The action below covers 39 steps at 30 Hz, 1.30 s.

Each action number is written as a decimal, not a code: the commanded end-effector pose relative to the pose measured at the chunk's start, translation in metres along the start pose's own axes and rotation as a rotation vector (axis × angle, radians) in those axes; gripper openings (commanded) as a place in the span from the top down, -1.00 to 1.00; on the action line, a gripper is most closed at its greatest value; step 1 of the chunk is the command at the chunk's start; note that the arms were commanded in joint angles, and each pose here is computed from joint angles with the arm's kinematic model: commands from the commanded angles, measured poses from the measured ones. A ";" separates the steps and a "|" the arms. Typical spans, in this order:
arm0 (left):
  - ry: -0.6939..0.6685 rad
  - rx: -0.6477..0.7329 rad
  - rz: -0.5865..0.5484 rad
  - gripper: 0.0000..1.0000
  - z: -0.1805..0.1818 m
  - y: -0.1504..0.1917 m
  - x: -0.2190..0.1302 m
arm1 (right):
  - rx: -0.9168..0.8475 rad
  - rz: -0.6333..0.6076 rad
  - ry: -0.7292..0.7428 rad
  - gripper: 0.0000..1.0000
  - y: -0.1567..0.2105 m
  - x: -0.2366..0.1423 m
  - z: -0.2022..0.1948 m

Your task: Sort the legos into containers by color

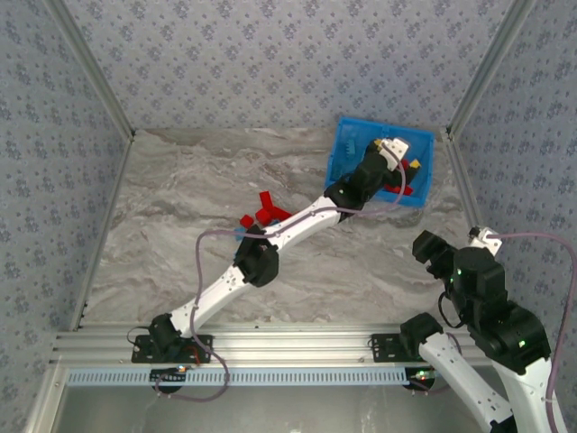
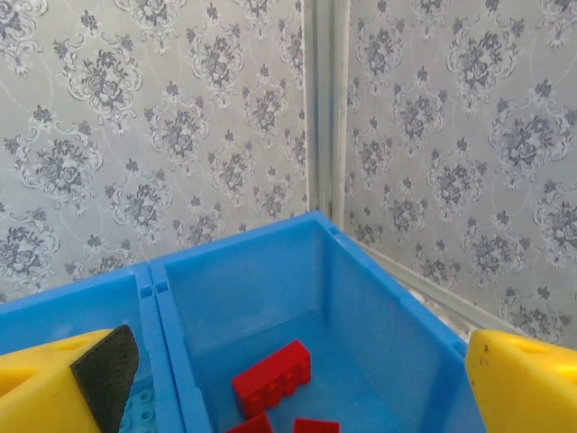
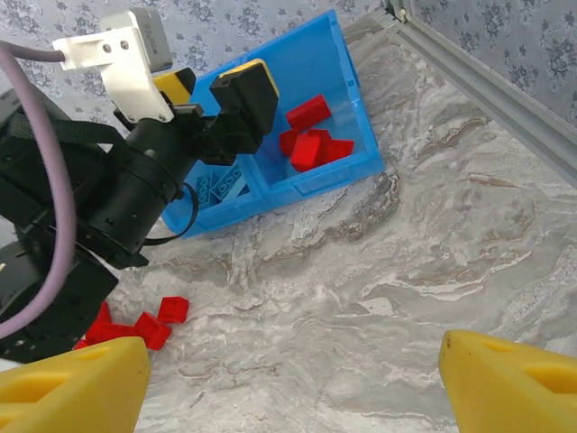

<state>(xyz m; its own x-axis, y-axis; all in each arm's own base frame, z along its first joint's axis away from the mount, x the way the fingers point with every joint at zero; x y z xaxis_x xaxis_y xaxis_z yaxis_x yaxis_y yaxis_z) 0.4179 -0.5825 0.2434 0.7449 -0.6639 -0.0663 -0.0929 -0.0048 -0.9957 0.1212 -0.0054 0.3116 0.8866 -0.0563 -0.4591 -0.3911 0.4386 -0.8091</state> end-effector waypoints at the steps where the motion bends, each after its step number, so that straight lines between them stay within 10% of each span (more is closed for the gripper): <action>1: 0.019 -0.078 -0.064 -0.93 -0.013 -0.096 -0.043 | -0.001 -0.019 -0.019 -0.73 -0.005 -0.007 0.001; 11: 0.056 -0.184 0.127 -0.97 0.031 -0.146 -0.172 | -0.227 0.203 -0.244 -0.71 0.020 0.023 0.055; 24: -0.246 -0.144 0.516 -0.98 0.127 -0.054 -0.371 | -0.516 0.441 -0.414 -0.69 0.106 0.120 0.168; 39: -0.629 -0.335 0.605 -0.98 0.195 0.020 -0.534 | -0.643 0.668 -0.348 -0.57 0.255 0.170 0.294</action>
<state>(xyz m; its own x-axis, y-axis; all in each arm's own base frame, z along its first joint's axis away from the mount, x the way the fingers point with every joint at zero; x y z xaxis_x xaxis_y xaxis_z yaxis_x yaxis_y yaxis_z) 0.1541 -0.1034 0.2614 0.7347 -0.1986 -0.6486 -0.6659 -0.0290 -0.7454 0.2381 0.3470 0.1385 0.3808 0.3616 -0.8510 -0.7763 -0.3749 -0.5067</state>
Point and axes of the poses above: each hand's point on the last joint's axis, 136 mm out from that joint toward the fingers, its own x axis out along the fingers, its own z axis along the line the jaws close on, y = z × x, the point moved 4 cm from there along -x, back along the fingers, and after that the axes turned 4 degrees about -x, right-handed, at the moved point
